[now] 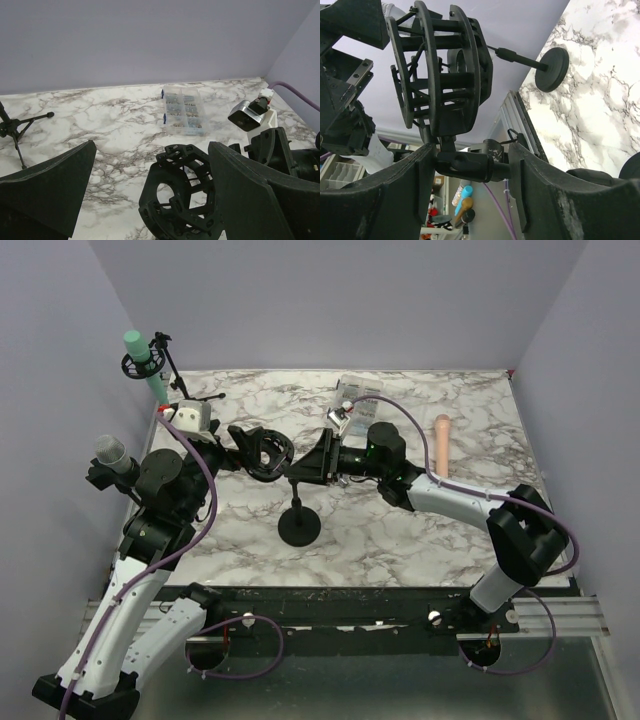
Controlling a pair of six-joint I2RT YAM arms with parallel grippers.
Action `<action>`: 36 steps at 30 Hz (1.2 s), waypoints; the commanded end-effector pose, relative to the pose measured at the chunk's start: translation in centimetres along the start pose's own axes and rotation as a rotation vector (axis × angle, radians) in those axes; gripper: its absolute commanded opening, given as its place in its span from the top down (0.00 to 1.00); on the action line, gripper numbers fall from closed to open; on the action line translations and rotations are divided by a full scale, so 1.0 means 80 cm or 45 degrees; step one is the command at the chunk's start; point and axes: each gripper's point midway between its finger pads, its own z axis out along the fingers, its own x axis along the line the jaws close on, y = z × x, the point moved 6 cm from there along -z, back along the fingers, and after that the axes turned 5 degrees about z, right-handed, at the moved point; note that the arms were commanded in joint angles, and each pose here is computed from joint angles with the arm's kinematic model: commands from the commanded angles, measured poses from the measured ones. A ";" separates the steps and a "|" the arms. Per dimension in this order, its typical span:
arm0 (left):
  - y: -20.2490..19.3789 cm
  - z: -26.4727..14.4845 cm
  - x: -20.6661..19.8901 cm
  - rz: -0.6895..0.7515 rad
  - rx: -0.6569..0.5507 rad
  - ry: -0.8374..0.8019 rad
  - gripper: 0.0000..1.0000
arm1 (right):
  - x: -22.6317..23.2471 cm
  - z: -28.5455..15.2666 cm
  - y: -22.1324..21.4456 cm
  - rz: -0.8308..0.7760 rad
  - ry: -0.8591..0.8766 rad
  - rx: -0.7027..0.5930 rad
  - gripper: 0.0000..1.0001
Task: Remove the microphone from the stand
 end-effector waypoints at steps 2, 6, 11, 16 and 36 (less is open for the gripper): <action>0.012 -0.005 0.000 -0.003 -0.032 -0.002 0.02 | -0.035 -0.001 -0.017 0.029 -0.114 0.010 0.39; 0.011 -0.004 0.000 -0.005 -0.029 -0.003 0.02 | -0.053 -0.001 -0.025 0.043 -0.167 0.031 0.45; 0.010 -0.004 0.000 -0.004 -0.024 -0.004 0.01 | -0.073 -0.003 -0.036 0.057 -0.230 0.046 0.45; 0.009 -0.002 -0.001 -0.006 -0.021 -0.006 0.01 | -0.093 -0.005 -0.047 0.056 -0.297 0.067 0.46; 0.007 0.000 -0.003 -0.017 -0.010 -0.022 0.01 | -0.187 -0.017 -0.089 0.077 -0.542 0.147 0.43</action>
